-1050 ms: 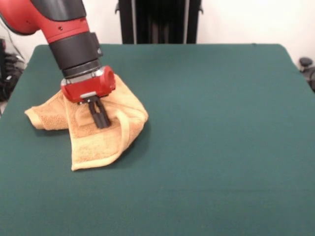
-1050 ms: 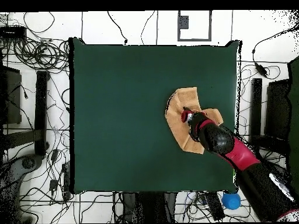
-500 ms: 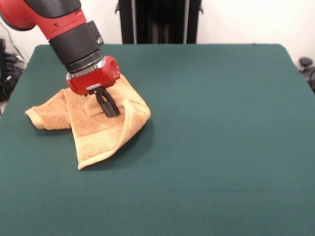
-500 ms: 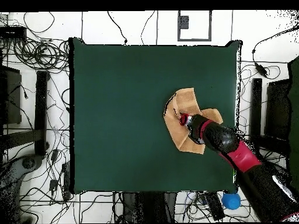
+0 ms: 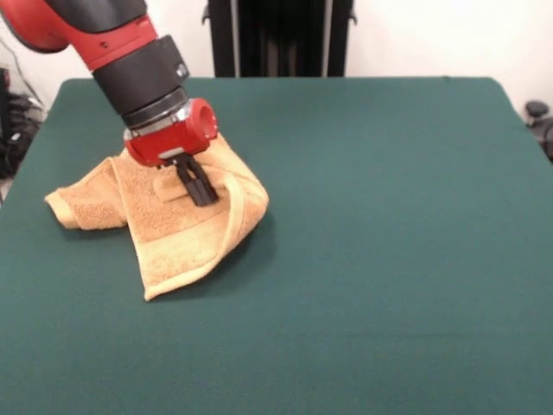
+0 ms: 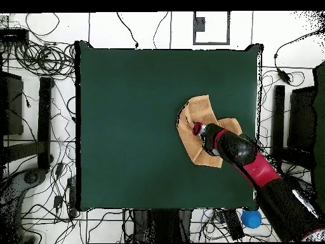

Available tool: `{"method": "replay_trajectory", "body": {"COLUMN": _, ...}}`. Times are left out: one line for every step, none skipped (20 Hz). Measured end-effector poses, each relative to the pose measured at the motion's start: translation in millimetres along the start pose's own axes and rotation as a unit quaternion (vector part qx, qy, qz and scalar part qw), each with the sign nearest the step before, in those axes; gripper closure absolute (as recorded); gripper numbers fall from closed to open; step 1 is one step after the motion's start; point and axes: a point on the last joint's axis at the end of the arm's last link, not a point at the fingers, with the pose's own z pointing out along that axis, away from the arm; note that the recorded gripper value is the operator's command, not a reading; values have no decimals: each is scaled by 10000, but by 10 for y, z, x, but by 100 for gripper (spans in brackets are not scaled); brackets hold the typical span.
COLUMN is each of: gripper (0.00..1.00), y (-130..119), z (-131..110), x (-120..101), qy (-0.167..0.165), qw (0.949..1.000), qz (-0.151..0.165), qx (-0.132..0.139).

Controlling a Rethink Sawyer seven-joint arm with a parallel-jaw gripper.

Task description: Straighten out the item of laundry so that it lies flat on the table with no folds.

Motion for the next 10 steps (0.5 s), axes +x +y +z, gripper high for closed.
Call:
{"method": "replay_trajectory", "body": {"gripper": 100, "y": 53, "z": 36, "x": -1, "qy": -70, "qw": 9999, "qz": 16, "qx": 72}}
{"method": "replay_trajectory", "body": {"gripper": 100, "y": 124, "z": 73, "x": -9, "qy": -151, "qw": 9998, "qz": 80, "qx": 121}}
{"method": "replay_trajectory", "body": {"gripper": 100, "y": 195, "z": 110, "x": -17, "qy": -233, "qw": 9995, "qz": 144, "qx": 169}}
{"method": "replay_trajectory", "body": {"gripper": 100, "y": 243, "z": 135, "x": -21, "qy": -281, "qw": 9992, "qz": 205, "qx": 189}}
{"method": "replay_trajectory", "body": {"gripper": 100, "y": 330, "z": 174, "x": -23, "qy": -350, "qw": 9986, "qz": 327, "qx": 205}}
{"method": "replay_trajectory", "body": {"gripper": 100, "y": 403, "z": 206, "x": -20, "qy": -394, "qw": 9980, "qz": 445, "qx": 207}}
{"method": "replay_trajectory", "body": {"gripper": 100, "y": 488, "z": 241, "x": -11, "qy": -435, "qw": 9970, "qz": 604, "qx": 202}}
{"method": "replay_trajectory", "body": {"gripper": 100, "y": 622, "z": 287, "x": 25, "qy": -450, "qw": 9949, "qz": 882, "qx": 182}}
{"method": "replay_trajectory", "body": {"gripper": 100, "y": 702, "z": 307, "x": 65, "qy": -429, "qw": 9928, "qz": 1107, "qx": 167}}
{"method": "replay_trajectory", "body": {"gripper": 100, "y": 736, "z": 314, "x": 89, "qy": -409, "qw": 9918, "qz": 1202, "qx": 160}}
